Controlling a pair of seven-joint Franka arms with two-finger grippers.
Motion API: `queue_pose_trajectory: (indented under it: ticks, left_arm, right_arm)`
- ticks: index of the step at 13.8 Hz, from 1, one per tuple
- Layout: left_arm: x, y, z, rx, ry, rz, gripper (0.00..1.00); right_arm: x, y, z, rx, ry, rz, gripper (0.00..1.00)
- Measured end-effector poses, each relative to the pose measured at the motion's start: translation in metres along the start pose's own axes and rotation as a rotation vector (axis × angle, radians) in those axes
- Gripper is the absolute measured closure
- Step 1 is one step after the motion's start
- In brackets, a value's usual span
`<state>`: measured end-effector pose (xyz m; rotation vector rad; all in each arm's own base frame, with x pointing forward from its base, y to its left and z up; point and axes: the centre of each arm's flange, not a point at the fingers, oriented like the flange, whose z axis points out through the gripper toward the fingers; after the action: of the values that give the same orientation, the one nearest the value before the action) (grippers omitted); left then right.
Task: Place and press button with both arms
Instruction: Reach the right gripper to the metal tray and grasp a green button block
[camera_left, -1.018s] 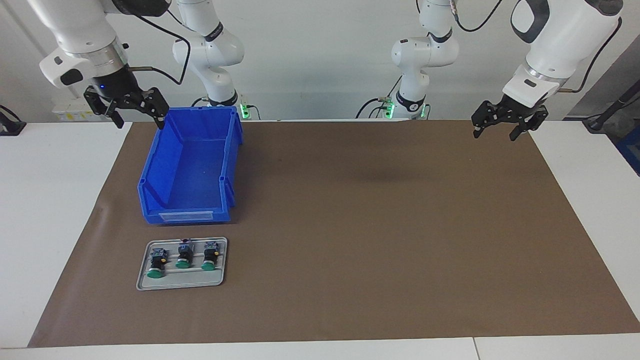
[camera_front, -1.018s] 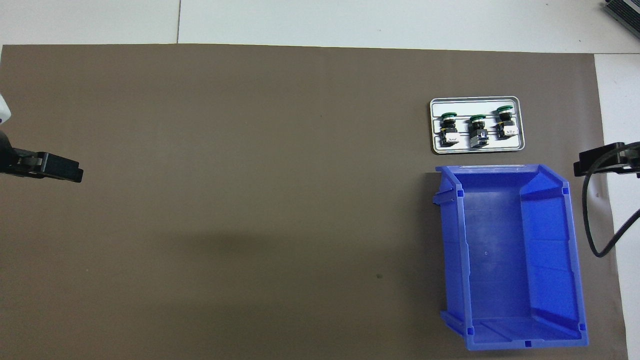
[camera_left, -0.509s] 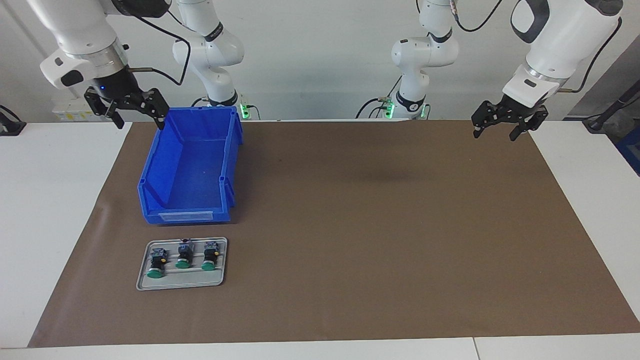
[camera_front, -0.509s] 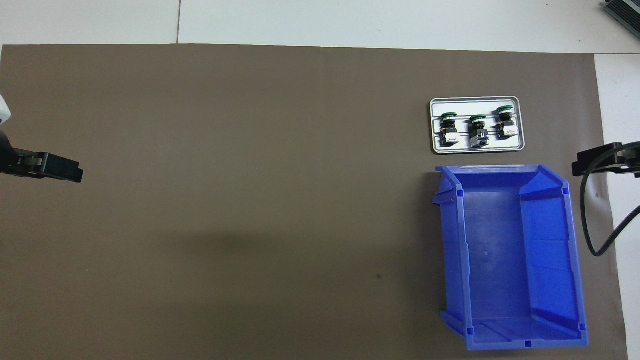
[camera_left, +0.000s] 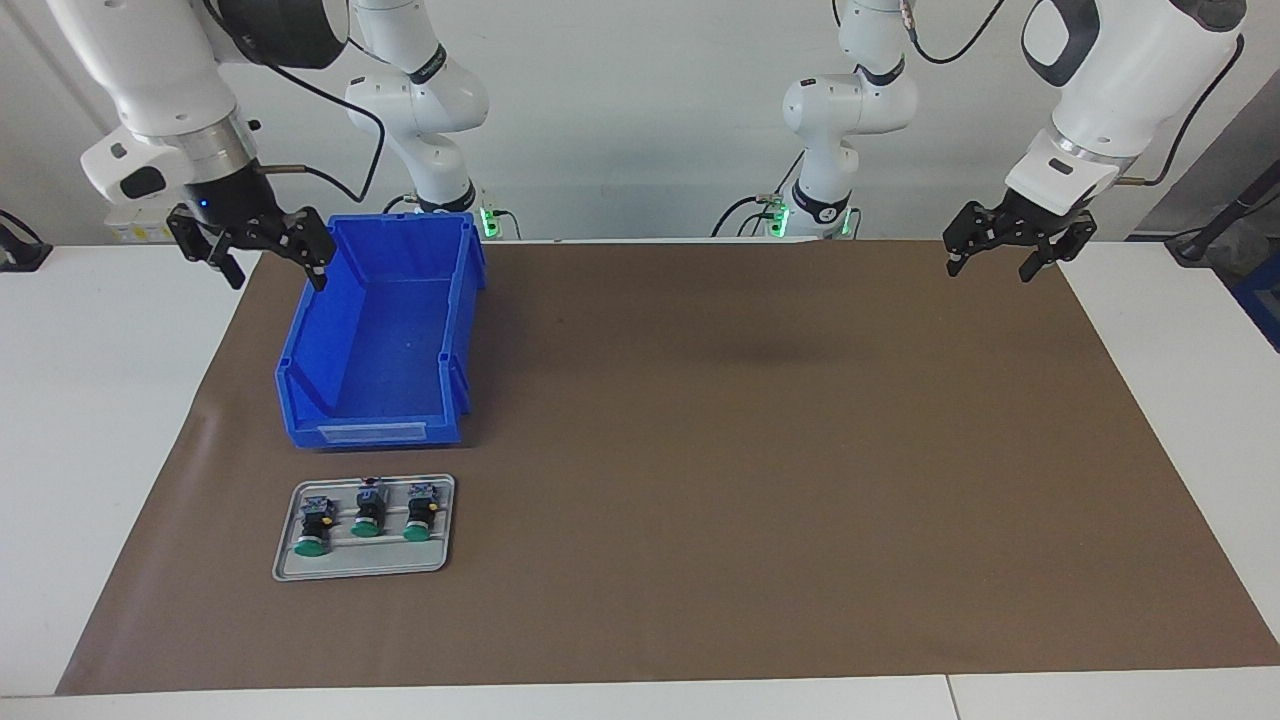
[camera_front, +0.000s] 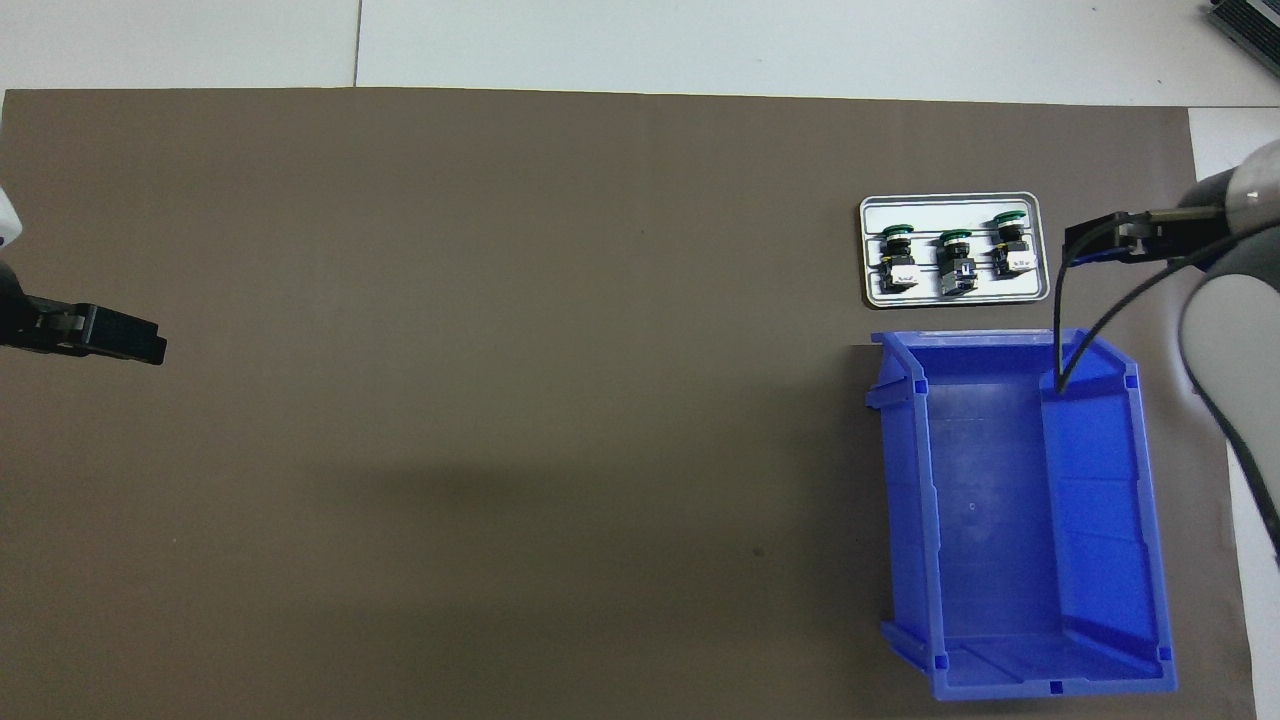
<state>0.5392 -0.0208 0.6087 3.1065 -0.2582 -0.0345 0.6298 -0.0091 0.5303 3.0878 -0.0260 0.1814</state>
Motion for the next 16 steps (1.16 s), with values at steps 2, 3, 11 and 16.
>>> queue_pose_trajectory:
  ticks: [2,3,11,16]
  left_arm:
    - [0.0,0.0,0.0,0.0,0.0,0.0,0.0]
    - [0.0,0.0,0.0,0.0,0.0,0.0,0.0]
    - [0.0,0.0,0.0,0.0,0.0,0.0,0.0]
    - [0.0,0.0,0.0,0.0,0.0,0.0,0.0]
  right_arm:
    - [0.027,-0.013,0.074,-0.01,0.011,-0.018,0.0]
    - [0.036,-0.016,0.104,-0.005,0.02,-0.015,0.0]
    - [0.037,-0.007,0.232,0.046,0.002,-0.055,0.0]
    - [0.029,-0.007,0.24,0.049,-0.016,-0.154,0.15]
